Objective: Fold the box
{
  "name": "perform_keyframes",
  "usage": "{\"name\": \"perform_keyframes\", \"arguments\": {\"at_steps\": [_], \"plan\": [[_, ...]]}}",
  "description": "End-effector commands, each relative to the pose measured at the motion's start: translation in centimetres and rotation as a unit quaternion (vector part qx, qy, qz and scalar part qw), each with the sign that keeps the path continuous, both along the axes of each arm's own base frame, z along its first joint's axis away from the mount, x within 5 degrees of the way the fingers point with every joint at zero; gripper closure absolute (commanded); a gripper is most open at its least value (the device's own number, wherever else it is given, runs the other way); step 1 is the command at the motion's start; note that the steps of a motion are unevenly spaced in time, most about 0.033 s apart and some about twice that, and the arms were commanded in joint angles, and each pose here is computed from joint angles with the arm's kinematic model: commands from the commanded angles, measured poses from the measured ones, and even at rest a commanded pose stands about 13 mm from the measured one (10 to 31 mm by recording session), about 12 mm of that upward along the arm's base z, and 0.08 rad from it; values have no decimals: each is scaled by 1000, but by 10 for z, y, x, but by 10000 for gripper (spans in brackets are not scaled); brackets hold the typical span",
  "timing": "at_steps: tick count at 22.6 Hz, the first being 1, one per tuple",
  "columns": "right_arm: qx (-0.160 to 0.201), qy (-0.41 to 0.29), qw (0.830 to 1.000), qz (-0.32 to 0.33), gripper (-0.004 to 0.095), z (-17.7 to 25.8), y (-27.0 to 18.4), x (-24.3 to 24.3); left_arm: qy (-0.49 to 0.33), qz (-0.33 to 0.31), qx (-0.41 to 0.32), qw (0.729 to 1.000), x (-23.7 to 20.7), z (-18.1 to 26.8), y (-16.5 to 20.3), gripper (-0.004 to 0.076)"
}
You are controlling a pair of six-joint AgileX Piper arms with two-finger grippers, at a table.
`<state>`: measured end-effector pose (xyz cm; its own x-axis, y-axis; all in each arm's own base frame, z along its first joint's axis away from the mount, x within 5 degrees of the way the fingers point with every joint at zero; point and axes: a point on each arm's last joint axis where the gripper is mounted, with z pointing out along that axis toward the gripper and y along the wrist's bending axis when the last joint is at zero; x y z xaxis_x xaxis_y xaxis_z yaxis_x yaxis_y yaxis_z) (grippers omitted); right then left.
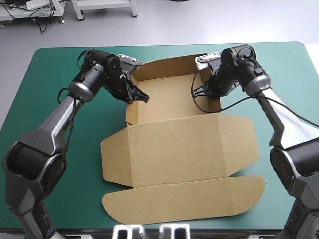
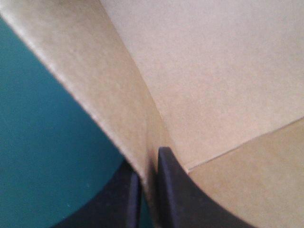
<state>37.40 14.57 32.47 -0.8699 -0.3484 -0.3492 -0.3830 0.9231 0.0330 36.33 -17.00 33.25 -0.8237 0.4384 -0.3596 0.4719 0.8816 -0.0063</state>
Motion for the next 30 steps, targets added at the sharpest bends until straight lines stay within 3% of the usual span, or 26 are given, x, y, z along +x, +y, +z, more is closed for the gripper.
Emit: {"name": "perform_keyframes", "arguments": {"at_steps": [1, 14, 16, 18, 20, 22, 25, 30], "plan": [[52, 11, 998, 45, 926, 11, 13, -17, -34, -57, -1, 998, 0, 22, -16, 733], [47, 52, 998, 5, 926, -19, -2, 0, -4, -57, -16, 998, 8, 3, -24, 732], [37, 48, 998, 11, 904, -19, -4, 0, 4, -59, -33, 998, 7, 4, -27, 638], [35, 44, 998, 30, 770, -18, -3, 0, 3, -58, -29, 998, 7, 3, -26, 414], [26, 41, 998, 32, 504, -18, -4, 0, -8, -39, -5, 999, 9, 4, -21, 225], [19, 39, 999, 28, 339, -18, -6, 1, -13, -24, 6, 1000, 10, 4, -18, 171], [20, 41, 999, 7, 165, -17, -7, 1, -23, -24, 9, 999, 9, 10, -16, 171], [29, 16, 999, 7, 152, 1, -8, -3, -50, -22, 4, 999, -1, 31, -10, 171]]}}
